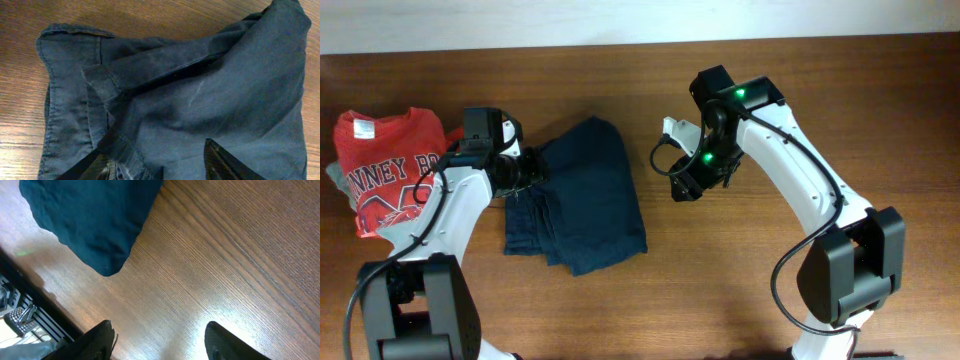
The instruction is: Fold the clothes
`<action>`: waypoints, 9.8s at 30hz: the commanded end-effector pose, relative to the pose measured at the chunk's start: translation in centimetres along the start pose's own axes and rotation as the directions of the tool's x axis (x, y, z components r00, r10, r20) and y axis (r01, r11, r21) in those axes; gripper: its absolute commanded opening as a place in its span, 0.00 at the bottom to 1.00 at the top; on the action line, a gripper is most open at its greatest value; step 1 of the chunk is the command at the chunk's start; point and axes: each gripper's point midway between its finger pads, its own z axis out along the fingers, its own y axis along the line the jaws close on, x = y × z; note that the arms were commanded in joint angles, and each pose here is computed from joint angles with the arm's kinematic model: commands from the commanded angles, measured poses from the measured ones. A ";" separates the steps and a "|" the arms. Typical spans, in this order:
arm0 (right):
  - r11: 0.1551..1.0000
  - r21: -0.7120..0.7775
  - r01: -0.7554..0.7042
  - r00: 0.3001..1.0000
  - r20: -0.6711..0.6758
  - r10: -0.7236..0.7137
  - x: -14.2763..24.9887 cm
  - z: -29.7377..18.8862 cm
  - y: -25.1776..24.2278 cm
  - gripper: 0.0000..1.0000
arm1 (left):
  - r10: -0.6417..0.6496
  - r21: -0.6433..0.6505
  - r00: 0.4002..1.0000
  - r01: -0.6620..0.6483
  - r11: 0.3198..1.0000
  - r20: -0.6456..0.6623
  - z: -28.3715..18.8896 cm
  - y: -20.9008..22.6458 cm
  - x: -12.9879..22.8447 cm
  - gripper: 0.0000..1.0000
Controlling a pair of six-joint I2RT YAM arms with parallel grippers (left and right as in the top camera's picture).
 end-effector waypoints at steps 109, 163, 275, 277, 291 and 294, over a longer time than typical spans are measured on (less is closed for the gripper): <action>0.902 -0.391 -0.185 0.966 0.095 0.239 -8.8 12.9 -1.4 0.04 | -0.039 -0.303 0.981 -0.021 0.953 -0.190 0.0 8.0 0.8 0.54; 0.951 0.015 -0.310 0.950 0.054 0.309 2.1 -2.7 -7.4 0.44 | -0.017 0.042 0.944 0.033 0.999 -0.329 4.8 -12.4 11.5 0.59; 0.985 -0.062 -0.160 0.936 -0.327 0.131 2.8 10.2 -1.9 0.41 | -0.262 0.004 0.912 0.277 0.961 -0.315 0.6 -1.9 12.0 0.52; 0.985 -0.062 -0.159 0.936 -0.327 0.131 2.8 10.2 -1.9 0.41 | -0.265 -0.012 0.902 0.278 0.961 -0.340 1.3 -1.9 12.7 0.56; 0.985 -0.062 -0.159 0.936 -0.326 0.131 2.8 10.3 -1.9 0.41 | -0.185 0.163 0.908 0.261 0.951 -0.375 3.2 -5.9 12.4 0.51; 0.985 -0.062 -0.158 0.937 -0.323 0.130 2.7 10.3 -1.9 0.41 | -0.180 0.178 0.915 0.257 0.950 -0.362 3.3 -6.1 12.0 0.50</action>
